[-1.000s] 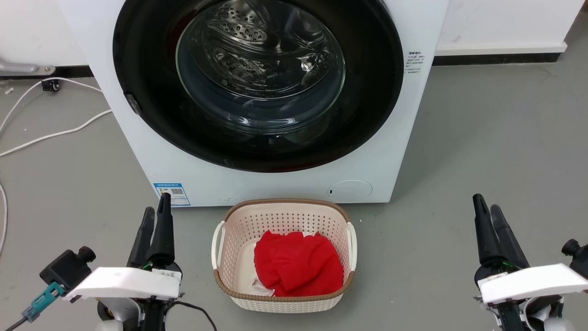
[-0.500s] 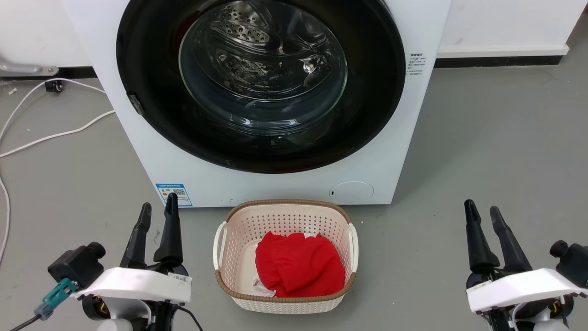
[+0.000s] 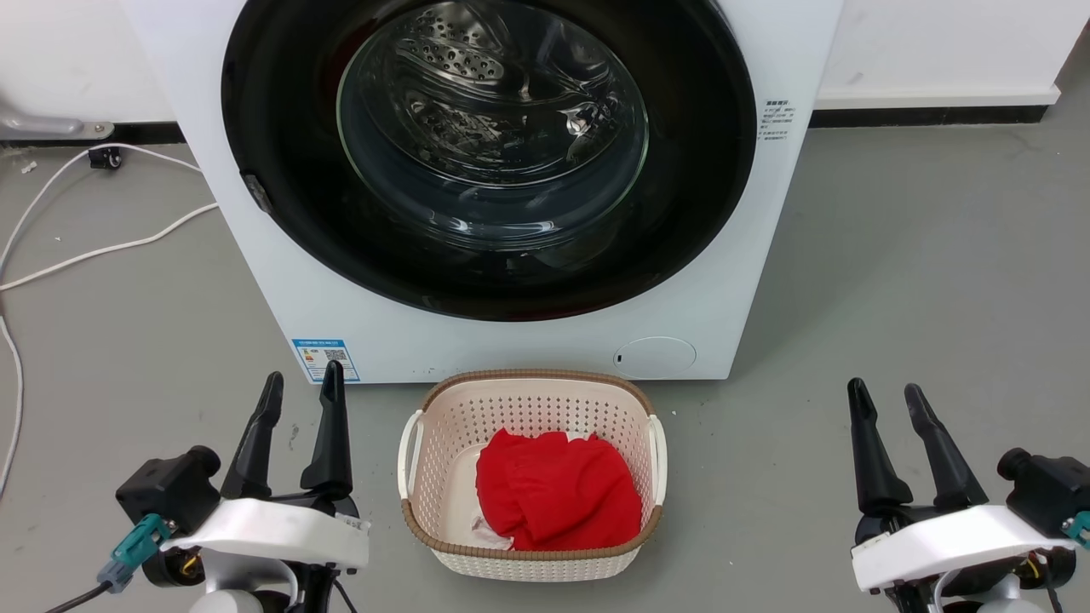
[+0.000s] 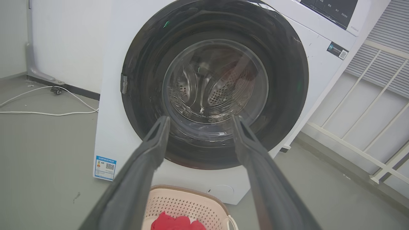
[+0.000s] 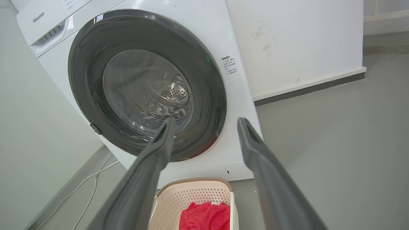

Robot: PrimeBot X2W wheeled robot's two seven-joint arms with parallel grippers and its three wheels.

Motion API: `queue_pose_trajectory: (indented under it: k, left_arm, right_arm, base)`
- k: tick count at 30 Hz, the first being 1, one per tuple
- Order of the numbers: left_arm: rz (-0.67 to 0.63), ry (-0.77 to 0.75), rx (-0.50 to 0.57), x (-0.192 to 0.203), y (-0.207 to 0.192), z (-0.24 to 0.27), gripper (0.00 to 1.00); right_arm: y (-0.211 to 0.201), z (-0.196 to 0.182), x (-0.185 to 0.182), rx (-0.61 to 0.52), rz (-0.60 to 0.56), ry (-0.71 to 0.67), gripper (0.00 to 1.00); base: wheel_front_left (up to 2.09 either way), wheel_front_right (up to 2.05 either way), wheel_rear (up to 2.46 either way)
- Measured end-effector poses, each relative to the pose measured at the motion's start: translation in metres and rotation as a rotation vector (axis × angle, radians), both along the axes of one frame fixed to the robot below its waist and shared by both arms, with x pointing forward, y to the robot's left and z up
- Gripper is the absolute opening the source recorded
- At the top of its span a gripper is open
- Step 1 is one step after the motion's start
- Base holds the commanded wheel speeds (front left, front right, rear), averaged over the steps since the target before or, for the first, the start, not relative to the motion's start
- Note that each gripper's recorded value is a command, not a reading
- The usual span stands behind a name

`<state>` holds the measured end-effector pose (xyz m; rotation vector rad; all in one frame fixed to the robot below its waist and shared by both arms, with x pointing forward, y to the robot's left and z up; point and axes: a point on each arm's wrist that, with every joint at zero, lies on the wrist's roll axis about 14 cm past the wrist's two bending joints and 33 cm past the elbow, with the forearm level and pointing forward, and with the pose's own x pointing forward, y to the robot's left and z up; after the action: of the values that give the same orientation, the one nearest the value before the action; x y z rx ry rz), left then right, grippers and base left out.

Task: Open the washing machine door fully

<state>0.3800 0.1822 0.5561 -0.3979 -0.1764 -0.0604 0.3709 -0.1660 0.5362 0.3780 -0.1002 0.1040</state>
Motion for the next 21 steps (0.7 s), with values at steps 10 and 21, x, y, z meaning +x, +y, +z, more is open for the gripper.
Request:
queue_pose_trajectory:
  k: [10, 21]
  left_arm:
    - [0.003, -0.022, 0.105, -0.0003, -0.0042, 0.0037, 1.00]
    - [-0.002, -0.042, 0.199, -0.0022, -0.0101, 0.0048, 1.00]
  right_arm:
    - [0.0026, 0.0019, -0.0006, -0.103, 0.003, -0.016, 1.00]
    - [0.0049, 0.0014, -0.0019, -0.187, 0.007, -0.022, 1.00]
  base:
    - [0.00, 0.00, 0.00]
    - [0.00, 0.00, 0.00]
